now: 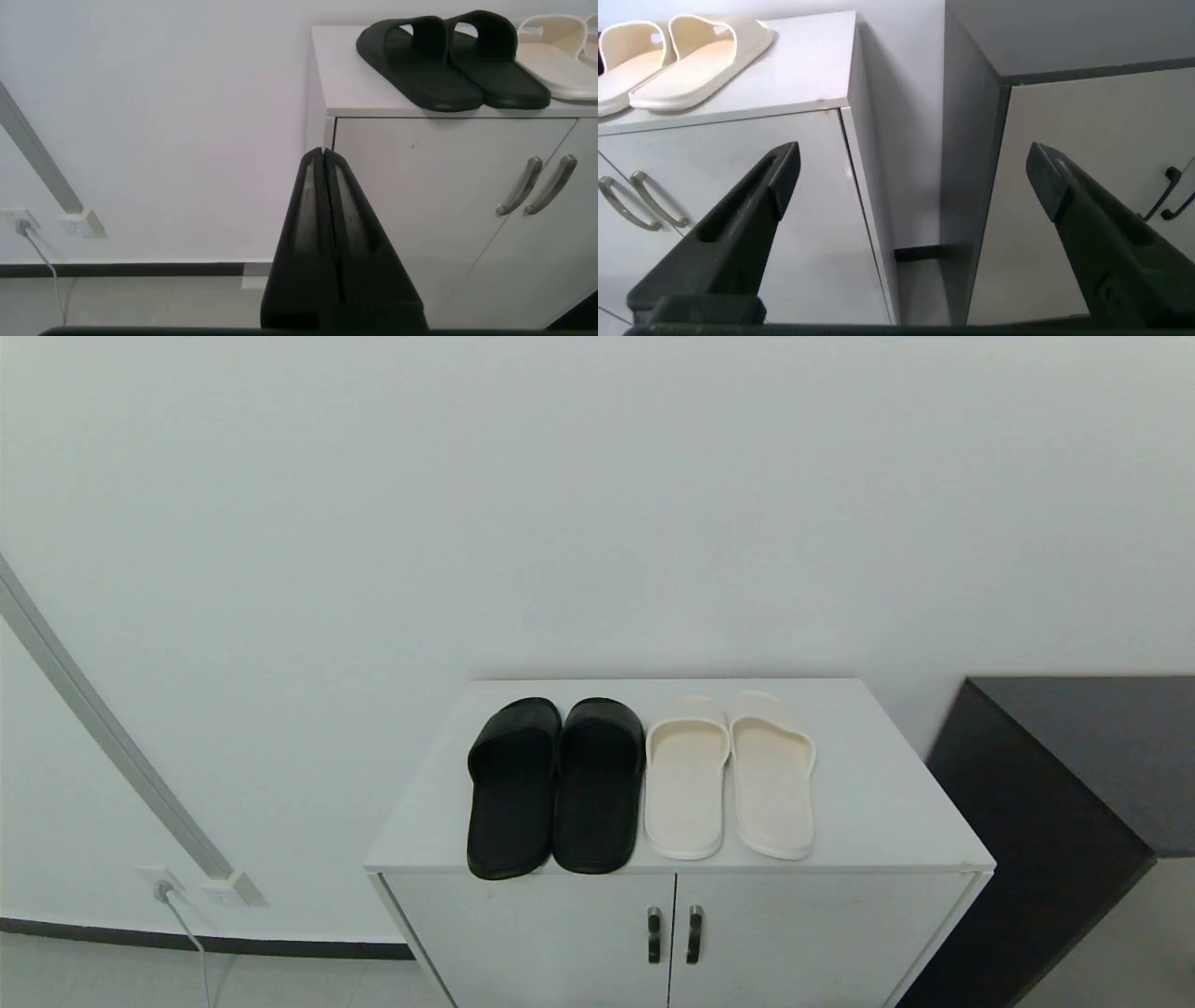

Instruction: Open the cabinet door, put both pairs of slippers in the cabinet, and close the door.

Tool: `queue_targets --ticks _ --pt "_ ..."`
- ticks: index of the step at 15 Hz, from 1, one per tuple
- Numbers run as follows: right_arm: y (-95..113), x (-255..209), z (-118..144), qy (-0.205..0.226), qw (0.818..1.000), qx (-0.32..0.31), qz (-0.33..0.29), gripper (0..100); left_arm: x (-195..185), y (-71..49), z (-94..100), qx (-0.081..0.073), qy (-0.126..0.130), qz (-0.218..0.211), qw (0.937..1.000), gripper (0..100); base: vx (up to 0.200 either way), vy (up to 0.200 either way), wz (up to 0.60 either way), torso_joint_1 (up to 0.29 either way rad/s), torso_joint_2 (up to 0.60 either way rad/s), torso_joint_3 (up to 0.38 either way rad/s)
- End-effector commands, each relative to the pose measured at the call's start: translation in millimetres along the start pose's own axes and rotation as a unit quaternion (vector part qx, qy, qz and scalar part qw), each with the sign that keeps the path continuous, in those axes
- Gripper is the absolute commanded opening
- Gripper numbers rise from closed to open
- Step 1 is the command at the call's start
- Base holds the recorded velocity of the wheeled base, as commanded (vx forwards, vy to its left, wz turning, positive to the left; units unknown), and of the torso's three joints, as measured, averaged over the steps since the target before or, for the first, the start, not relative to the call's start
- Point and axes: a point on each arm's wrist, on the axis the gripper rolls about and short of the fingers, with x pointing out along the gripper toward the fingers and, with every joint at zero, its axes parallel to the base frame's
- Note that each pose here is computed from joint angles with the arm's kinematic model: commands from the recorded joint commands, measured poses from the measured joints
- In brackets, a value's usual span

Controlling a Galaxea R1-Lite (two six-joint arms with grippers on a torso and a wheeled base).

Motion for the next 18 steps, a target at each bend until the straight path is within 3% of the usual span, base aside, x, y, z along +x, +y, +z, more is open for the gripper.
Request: queue_targets --ticks 1,4,5,6,7,9,13,16,18 --pt "0.0 0.1 -0.1 0.001 1.000 0.000 0.000 100 0.0 0.0 0.0 0.000 0.000 0.000 1.0000 0 0.000 0.000 0.00 0.000 0.00 0.000" --pt "0.4 -1.9 9.4 -0.026 1.000 -0.016 0.001 100 0.0 0.0 0.0 0.000 0.000 0.000 1.0000 0 0.000 0.000 0.00 0.000 0.00 0.000" --pt "1.8 -13.5 69.1 -0.085 0.996 0.020 0.021 100 0.0 0.0 0.0 -0.004 0.000 0.000 1.0000 0 0.000 0.000 0.00 0.000 0.00 0.000" --pt "1.8 -12.3 70.0 -0.039 0.999 0.017 0.032 100 0.0 0.0 0.0 -0.007 0.000 0.000 1.0000 0 0.000 0.000 0.00 0.000 0.00 0.000" --pt "2.9 -8.0 53.6 0.028 0.997 -0.027 0.060 100 0.0 0.0 0.0 -0.007 0.000 0.000 1.0000 0 0.000 0.000 0.00 0.000 0.00 0.000" --pt "6.0 8.8 54.5 0.088 0.992 -0.027 0.090 100 0.1 0.0 -0.5 -0.002 0.001 0.000 1.0000 0 0.000 0.000 0.00 0.000 0.00 0.000" --pt "18.2 75.0 86.8 0.134 0.982 -0.023 0.134 100 0.1 0.0 -0.5 0.006 0.001 0.000 1.0000 0 0.000 0.000 0.00 0.000 0.00 0.000" --pt "48.9 127.2 97.8 0.174 0.966 -0.013 0.189 100 0.0 -0.1 0.0 -0.001 0.000 -0.001 1.0000 0 0.000 0.000 0.00 0.000 0.00 0.000" --pt "84.1 147.9 104.0 0.175 0.962 0.002 0.209 100 0.0 -0.1 0.0 0.001 0.000 -0.002 1.0000 0 0.000 0.000 0.00 0.000 0.00 0.000"
